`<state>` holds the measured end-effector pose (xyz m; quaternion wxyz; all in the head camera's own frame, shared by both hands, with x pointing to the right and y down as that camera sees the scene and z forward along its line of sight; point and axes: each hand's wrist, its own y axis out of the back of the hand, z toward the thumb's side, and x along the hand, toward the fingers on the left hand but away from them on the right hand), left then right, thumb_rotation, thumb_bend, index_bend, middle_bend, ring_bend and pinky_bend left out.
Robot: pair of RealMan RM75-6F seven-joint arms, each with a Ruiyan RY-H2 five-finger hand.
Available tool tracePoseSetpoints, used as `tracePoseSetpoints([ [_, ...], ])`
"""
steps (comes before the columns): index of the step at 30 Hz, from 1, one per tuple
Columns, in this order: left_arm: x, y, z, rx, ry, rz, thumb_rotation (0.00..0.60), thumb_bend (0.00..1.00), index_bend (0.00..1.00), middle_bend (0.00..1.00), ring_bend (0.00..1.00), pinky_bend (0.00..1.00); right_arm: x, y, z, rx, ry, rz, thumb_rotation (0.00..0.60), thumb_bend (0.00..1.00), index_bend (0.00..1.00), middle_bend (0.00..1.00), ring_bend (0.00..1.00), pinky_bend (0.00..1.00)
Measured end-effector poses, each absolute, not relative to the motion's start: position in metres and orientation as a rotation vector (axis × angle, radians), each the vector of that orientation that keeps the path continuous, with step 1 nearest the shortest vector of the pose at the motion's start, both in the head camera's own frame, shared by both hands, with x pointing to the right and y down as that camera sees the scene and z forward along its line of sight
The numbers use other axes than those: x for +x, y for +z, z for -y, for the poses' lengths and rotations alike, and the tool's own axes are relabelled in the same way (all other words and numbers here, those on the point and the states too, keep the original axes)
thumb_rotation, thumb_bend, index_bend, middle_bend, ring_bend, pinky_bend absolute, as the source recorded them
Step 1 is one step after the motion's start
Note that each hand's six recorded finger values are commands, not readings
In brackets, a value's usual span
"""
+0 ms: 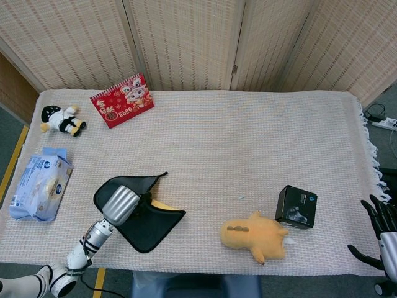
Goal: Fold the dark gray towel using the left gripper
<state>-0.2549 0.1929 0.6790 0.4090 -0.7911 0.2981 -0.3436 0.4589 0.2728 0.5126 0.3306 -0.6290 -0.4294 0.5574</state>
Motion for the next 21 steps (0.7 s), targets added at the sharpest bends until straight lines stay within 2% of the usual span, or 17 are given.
tracePoseSetpoints([
  [8, -0.272, 0.674, -0.201, -1.994, -0.892, -0.807, 0.6, 0.49, 0.64, 1.0, 1.0, 1.0, 0.455, 0.511, -0.275, -1.649, 1.441, 1.112, 0.6, 0.21, 0.0, 0.0, 0.0, 0.0],
  [21, -0.296, 0.669, -0.23, -2.017, -0.911, -0.823, 0.6, 0.49, 0.65, 1.0, 1.0, 1.0, 0.448, 0.512, -0.278, -1.646, 1.43, 1.095, 0.6, 0.21, 0.0, 0.0, 0.0, 0.0],
])
